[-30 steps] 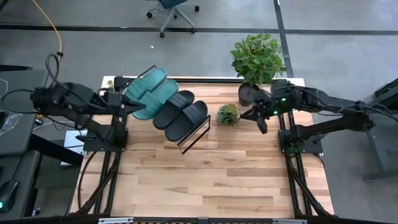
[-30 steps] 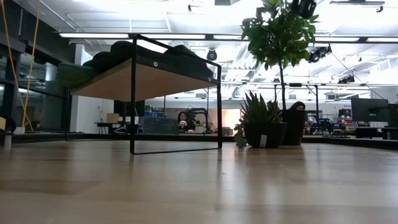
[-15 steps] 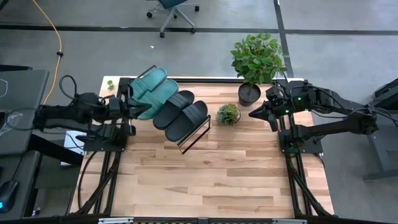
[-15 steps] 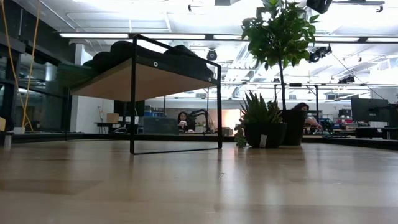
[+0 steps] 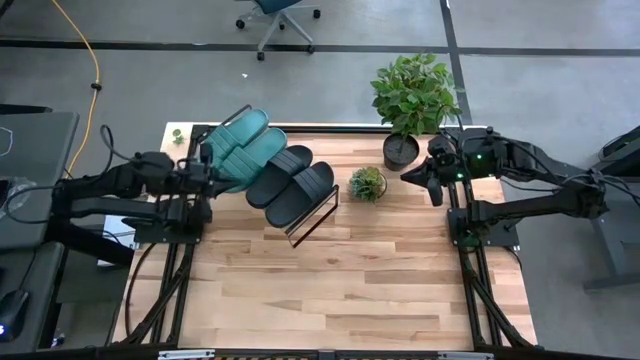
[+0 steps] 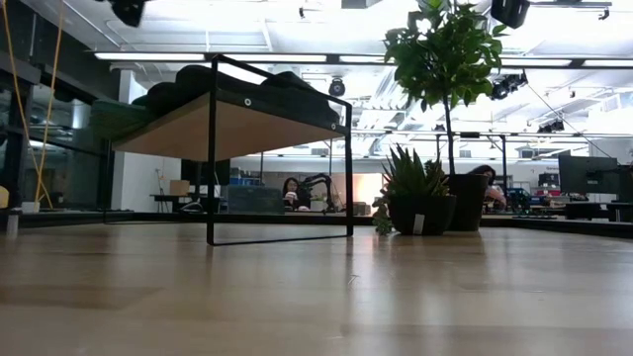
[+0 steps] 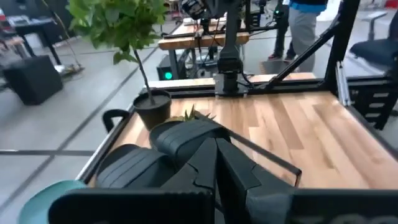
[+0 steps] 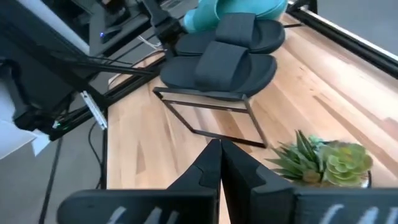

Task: Pick and place slippers onto the shelf
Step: Return to Home Position

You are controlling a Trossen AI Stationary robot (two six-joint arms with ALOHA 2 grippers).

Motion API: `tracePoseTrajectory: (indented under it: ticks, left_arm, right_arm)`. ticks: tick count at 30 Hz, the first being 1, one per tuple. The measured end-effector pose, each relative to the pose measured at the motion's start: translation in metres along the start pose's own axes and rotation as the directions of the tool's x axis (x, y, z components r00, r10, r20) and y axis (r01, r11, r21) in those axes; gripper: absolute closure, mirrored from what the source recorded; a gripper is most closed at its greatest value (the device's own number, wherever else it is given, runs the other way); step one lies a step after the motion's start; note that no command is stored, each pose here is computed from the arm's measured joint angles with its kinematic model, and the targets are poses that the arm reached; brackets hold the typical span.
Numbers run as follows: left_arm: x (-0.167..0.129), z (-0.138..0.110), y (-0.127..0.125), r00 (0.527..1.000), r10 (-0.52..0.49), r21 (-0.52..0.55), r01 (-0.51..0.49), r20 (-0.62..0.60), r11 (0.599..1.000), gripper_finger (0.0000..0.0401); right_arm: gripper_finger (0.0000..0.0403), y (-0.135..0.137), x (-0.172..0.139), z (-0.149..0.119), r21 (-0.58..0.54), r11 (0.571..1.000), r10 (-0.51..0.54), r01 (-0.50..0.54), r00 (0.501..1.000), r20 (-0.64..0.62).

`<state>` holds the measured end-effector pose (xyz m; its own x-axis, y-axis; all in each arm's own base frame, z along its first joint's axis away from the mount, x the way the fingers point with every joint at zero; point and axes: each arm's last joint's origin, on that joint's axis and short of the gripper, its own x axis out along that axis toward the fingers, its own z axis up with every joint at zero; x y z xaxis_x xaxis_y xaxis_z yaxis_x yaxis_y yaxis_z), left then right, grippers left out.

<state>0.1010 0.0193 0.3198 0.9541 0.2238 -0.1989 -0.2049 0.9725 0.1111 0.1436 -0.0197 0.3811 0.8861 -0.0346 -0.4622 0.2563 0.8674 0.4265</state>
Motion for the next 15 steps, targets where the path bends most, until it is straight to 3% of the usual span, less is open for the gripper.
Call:
tracePoseTrajectory:
  ticks: [5,11,15]
  left_arm:
    - [-0.008,-0.02,-0.004,0.997,0.073,0.003,-0.073,0.012,0.997,0.0401]
    - [-0.007,-0.049,-0.011,0.982,0.101,-0.055,-0.093,0.157,0.994,0.0401]
    - [-0.008,-0.059,-0.015,0.98,0.065,-0.048,-0.057,0.19,0.997,0.0401]
  right_arm:
    - [0.0403,-0.001,0.0,0.0,0.0,1.0,-0.029,0.029,1.0,0.007]
    - [0.0403,-0.002,0.0,0.0,0.006,0.999,-0.049,0.049,0.999,0.013]
    - [0.0403,-0.002,0.0,0.0,0.025,0.999,-0.049,0.048,0.999,0.013]
